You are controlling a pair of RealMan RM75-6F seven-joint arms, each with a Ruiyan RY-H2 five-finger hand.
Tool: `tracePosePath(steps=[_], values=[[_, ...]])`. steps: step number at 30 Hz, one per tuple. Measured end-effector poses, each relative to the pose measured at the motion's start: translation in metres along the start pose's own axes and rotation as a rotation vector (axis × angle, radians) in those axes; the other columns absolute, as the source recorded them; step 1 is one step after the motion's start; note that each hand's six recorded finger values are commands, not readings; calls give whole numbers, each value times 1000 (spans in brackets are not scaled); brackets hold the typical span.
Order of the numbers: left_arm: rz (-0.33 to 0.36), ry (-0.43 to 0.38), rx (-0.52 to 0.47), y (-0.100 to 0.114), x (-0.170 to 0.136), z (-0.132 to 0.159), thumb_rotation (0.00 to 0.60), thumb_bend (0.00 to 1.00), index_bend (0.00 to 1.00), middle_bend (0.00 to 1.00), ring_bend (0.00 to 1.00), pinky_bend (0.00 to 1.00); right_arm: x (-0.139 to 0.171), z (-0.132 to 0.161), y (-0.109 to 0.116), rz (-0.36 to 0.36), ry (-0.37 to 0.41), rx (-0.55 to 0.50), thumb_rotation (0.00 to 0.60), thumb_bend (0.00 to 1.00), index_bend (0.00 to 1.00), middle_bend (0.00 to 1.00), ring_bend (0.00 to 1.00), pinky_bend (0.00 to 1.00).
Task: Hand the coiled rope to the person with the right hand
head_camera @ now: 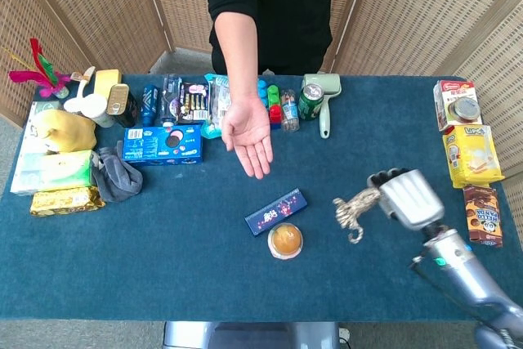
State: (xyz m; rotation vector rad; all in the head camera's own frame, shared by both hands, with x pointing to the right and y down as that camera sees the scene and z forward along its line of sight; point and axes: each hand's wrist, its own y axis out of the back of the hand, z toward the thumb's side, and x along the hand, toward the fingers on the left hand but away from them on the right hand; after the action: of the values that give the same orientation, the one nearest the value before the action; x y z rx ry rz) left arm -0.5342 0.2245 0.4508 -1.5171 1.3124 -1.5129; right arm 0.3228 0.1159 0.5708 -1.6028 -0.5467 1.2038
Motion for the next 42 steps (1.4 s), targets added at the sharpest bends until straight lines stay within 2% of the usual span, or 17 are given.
tracePosePath(steps=[3, 7, 17, 29, 34, 38, 42], values=[[0, -3, -1, 0, -1, 1, 600, 168, 54, 46, 75, 91, 0, -14, 17, -40, -54, -51, 600, 560, 588, 572, 530, 598], [-1, -4, -1, 0, -1, 1, 600, 168, 54, 45, 75, 92, -5, -19, 39, -90, -110, -139, 600, 560, 588, 572, 530, 598], [-5, 0, -5, -1, 0, -1, 600, 168, 53, 46, 76, 91, -37, 6, 80, -104, -172, -362, 600, 567, 590, 574, 532, 598], [-9, 2, -4, -2, 1, -1, 600, 168, 53, 46, 75, 91, -92, 69, 130, -132, -156, -342, 600, 571, 594, 578, 536, 603], [-12, 4, -4, -2, 3, -2, 600, 168, 54, 46, 75, 91, -110, 95, 138, -135, -159, -352, 600, 571, 595, 578, 534, 606], [-11, 6, -8, -1, 3, -3, 600, 168, 53, 46, 75, 91, -118, 107, 132, -116, -165, -365, 600, 553, 580, 565, 510, 603], [-9, 11, -17, 1, 4, -5, 600, 169, 53, 46, 75, 91, -124, 124, 121, -90, -151, -373, 600, 478, 475, 480, 450, 586]])
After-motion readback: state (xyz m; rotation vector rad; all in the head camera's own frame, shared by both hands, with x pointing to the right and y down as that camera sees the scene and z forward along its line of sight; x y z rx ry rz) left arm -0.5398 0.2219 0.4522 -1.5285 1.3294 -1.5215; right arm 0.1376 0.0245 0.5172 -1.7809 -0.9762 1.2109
